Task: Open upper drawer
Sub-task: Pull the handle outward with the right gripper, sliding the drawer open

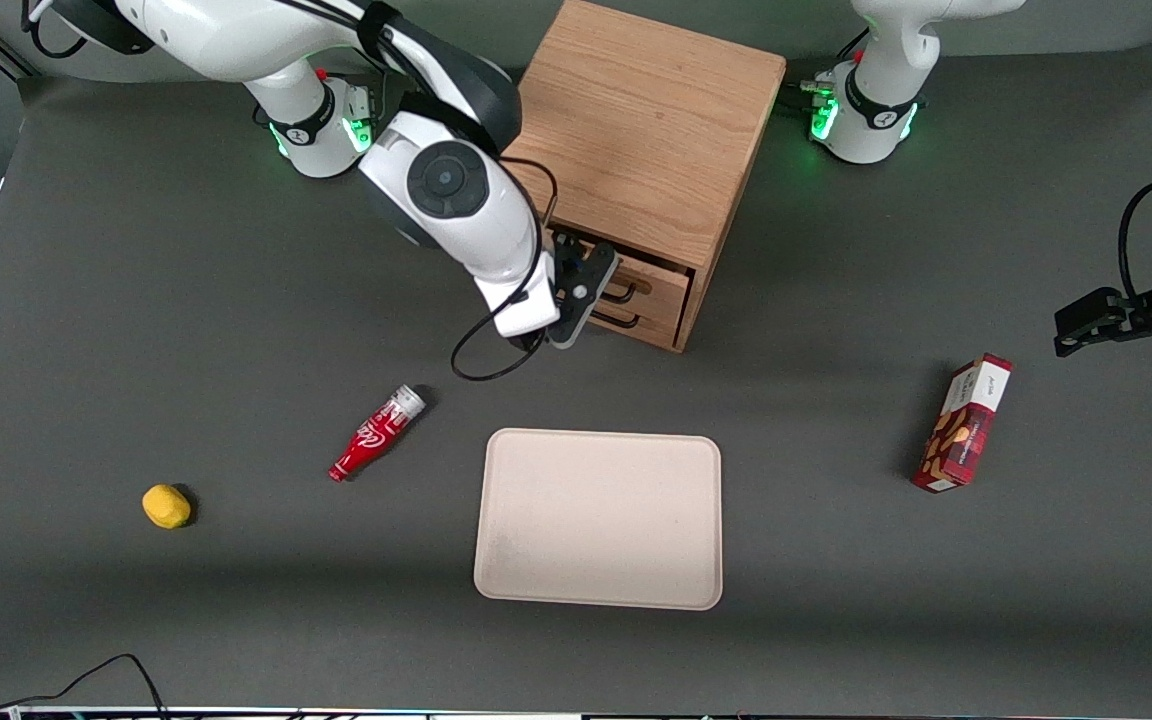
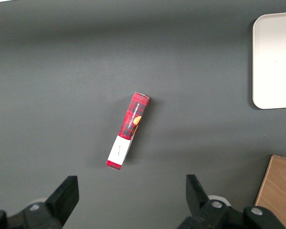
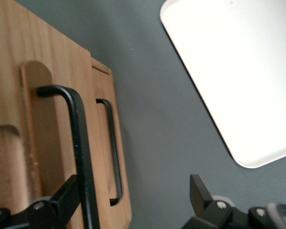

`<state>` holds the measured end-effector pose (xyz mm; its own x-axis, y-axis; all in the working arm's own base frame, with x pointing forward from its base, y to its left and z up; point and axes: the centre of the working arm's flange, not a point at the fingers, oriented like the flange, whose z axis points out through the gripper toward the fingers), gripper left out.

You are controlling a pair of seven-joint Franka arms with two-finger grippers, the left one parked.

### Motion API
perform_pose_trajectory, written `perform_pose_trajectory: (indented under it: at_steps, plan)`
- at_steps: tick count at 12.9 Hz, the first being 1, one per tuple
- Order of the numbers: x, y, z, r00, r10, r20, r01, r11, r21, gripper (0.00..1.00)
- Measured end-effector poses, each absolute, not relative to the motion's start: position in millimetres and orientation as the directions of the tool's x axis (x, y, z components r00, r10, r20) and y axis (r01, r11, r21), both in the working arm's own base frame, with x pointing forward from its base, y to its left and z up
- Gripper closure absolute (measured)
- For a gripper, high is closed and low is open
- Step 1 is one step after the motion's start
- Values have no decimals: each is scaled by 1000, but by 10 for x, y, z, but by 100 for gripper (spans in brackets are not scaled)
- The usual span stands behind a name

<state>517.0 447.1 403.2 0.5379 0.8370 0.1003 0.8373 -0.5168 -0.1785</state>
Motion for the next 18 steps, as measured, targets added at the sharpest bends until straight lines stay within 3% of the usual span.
perform_pose_trajectory:
  at_steps: [11, 18]
  plan:
    - [5613, 4097, 4002, 519, 845, 130, 853, -505, -130, 0]
    - [6058, 3728, 4033, 542, 810, 225, 837, -545, -51, 0]
